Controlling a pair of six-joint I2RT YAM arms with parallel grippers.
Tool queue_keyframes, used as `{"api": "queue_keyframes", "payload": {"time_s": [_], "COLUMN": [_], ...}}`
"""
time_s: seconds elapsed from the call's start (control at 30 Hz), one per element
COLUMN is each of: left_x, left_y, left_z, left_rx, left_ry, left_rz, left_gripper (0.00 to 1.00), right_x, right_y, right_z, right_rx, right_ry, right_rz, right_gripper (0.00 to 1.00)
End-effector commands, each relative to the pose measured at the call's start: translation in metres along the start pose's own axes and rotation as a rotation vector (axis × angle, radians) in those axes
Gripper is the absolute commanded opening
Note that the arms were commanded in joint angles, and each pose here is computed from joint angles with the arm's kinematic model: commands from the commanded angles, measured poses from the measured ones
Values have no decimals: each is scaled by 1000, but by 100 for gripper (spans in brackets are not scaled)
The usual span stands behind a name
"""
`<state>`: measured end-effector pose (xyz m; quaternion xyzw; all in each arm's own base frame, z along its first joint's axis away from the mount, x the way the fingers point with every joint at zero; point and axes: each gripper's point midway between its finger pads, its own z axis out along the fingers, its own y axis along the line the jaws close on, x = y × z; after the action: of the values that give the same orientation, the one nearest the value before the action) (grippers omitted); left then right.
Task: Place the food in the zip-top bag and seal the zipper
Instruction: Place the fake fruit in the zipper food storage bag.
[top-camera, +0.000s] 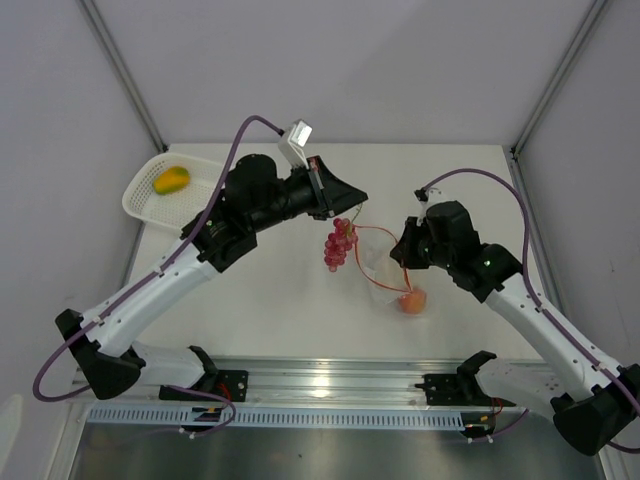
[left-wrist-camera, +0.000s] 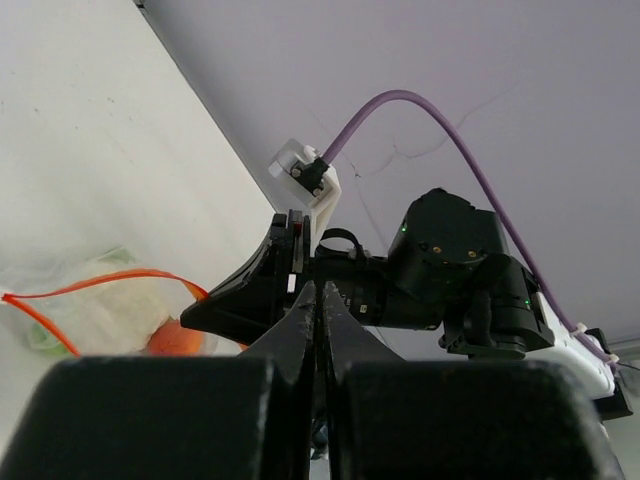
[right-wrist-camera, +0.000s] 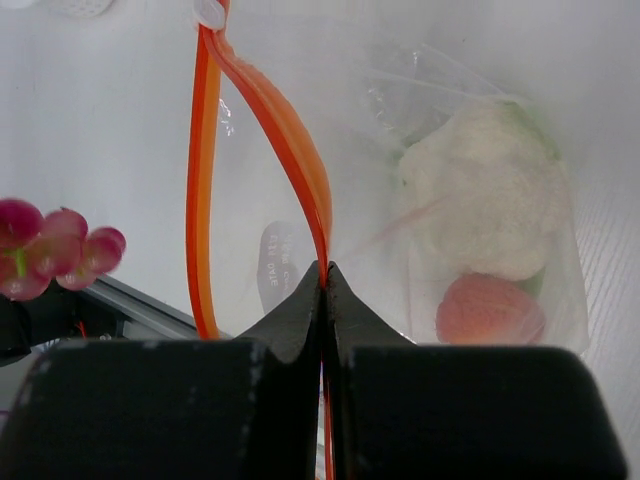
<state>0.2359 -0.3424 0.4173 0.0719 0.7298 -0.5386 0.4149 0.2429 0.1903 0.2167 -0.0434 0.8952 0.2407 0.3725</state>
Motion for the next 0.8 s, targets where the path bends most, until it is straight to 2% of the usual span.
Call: {"api": "queue_keyframes", "payload": {"time_s": [0.0,0.23,0.5,0.77], "left_x": [-7,-8,-40,-21], "left_y": [-26,-31,-64,-59], "left_z": [5,9,-5,14], "left_rx": [84,95,139,151], "left_ry": [-17,-20,-89,-31], "left_rz": [-11,-13,43,14], "left_gripper": [0,0,1,0], "right_x": [-22,-21,-15,-22], "right_y": [19,18,14,22], "right_z": [-20,-22,-17,-22], "right_rx": [-62,-58,-51,-80], "right_ry": [-67,-63,-52,-68], "right_rz": [11,5,11,26], "right_gripper": [0,0,0,0]}}
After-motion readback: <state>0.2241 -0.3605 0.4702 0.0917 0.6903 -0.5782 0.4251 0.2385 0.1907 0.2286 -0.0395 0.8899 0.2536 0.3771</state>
